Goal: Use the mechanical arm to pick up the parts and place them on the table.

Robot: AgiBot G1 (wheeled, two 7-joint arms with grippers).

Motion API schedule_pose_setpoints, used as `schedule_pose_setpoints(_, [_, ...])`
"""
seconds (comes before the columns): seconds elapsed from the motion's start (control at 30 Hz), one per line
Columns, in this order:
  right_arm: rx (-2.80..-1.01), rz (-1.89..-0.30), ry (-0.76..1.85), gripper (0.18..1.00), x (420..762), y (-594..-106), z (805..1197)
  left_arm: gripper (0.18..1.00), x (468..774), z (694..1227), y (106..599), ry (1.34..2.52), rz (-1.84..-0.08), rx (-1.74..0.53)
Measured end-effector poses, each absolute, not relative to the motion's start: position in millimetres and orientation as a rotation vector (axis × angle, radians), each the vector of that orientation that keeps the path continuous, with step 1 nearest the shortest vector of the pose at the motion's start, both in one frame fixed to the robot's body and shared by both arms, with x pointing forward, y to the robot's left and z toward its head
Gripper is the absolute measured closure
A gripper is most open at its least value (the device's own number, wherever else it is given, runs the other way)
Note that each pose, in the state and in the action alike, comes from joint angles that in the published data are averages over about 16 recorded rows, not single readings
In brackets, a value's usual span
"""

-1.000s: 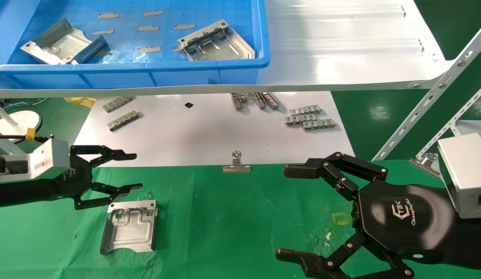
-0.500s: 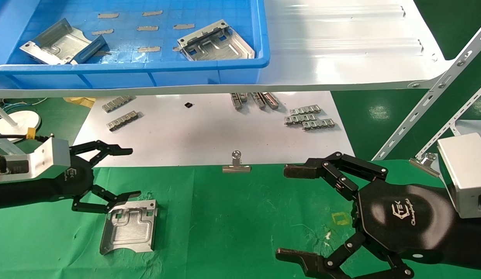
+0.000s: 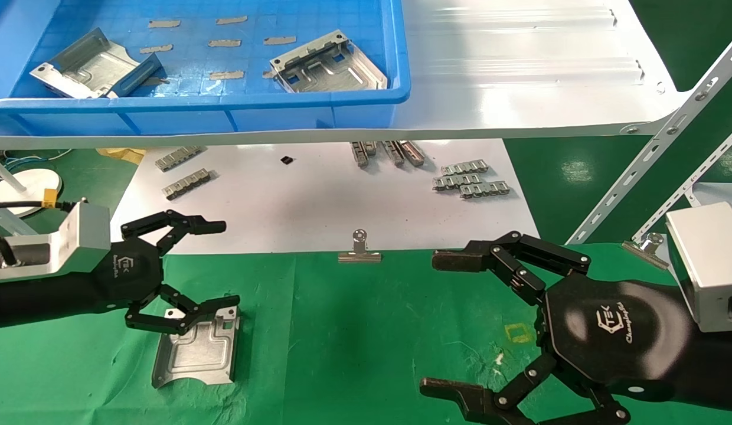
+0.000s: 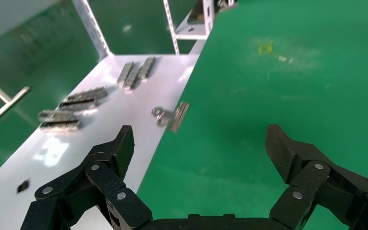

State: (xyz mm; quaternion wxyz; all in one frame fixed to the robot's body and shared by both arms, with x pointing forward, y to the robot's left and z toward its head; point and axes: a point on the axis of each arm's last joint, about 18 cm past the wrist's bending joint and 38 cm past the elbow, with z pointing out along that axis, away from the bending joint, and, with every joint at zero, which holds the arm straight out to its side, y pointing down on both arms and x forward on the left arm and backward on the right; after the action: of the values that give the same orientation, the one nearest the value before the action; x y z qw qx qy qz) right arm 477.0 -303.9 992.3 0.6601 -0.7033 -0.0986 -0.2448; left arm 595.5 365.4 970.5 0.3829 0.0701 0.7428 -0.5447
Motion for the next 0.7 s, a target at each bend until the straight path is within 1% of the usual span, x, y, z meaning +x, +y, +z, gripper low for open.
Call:
schedule_pose_setpoints(0.33, [-1.591,-0.554,-0.223,0.179,477,-304,992,0.184,575,976,348,1.877,-1.510,0.194])
schedule_pose_setpoints(0.7, [-1.591,-0.554,-0.223,0.179,477,-304,992,0.184,546,983,331,1.873,-1.629,0.218])
